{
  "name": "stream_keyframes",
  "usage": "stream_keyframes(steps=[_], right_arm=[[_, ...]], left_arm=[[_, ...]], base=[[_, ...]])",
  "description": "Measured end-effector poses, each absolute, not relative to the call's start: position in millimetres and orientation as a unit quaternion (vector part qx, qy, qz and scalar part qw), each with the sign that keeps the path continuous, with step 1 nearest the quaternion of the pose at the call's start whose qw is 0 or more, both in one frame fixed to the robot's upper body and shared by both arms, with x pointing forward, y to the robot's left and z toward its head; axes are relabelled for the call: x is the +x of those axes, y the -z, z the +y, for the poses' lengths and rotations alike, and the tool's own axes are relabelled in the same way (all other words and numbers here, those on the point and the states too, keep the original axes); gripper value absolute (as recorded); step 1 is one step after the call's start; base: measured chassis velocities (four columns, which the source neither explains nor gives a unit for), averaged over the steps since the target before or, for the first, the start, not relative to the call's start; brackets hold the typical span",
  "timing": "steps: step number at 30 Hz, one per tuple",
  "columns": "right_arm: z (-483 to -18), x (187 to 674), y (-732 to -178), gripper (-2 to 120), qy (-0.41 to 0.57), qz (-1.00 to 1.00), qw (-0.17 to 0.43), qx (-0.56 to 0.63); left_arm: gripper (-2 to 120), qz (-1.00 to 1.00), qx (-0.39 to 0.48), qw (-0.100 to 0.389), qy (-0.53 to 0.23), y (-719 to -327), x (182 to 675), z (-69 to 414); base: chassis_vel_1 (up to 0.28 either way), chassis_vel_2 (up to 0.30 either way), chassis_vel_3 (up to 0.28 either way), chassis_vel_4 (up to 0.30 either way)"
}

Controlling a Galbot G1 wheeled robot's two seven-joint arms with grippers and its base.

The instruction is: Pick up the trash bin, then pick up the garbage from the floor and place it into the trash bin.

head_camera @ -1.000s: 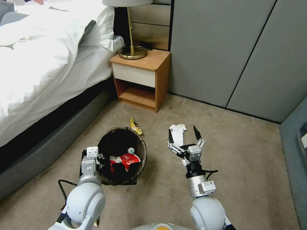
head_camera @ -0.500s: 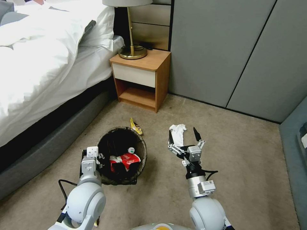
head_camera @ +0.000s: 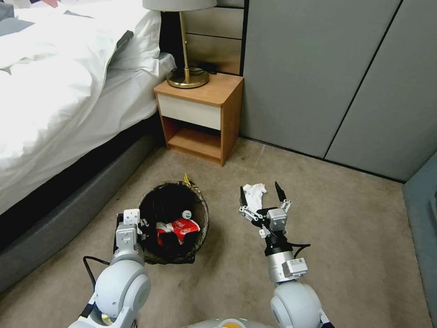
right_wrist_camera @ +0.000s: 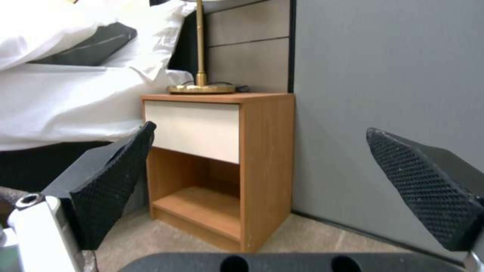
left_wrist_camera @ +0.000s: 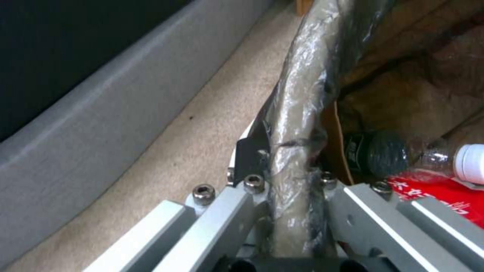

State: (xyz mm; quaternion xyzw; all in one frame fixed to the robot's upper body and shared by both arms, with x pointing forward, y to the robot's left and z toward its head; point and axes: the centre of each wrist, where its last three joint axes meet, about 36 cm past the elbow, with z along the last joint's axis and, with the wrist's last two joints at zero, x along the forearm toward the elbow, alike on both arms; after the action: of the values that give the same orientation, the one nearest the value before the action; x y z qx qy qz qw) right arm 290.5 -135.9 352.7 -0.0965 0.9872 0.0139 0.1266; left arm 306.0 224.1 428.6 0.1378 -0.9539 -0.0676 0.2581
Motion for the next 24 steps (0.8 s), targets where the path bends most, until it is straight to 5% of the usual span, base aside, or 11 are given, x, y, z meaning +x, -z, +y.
stream_keyframes(steps=[16,24], right_arm=[[-138.4,301.7,-357.8,100,0.006,0.981,0.156,-0.113],[-138.8,328.9,-377.3,100,-0.001,0.988,0.124,-0.088]], left_arm=[[0,-0.954,0.137,0.257,0.068,-429.8,305.4,223.5],[0,-0.954,0.137,0.258,0.068,-429.7,305.3,223.5]], base=[[-0.013,0.014,0.012,-0.011],[0.000,0.000,0.000,0.000]])
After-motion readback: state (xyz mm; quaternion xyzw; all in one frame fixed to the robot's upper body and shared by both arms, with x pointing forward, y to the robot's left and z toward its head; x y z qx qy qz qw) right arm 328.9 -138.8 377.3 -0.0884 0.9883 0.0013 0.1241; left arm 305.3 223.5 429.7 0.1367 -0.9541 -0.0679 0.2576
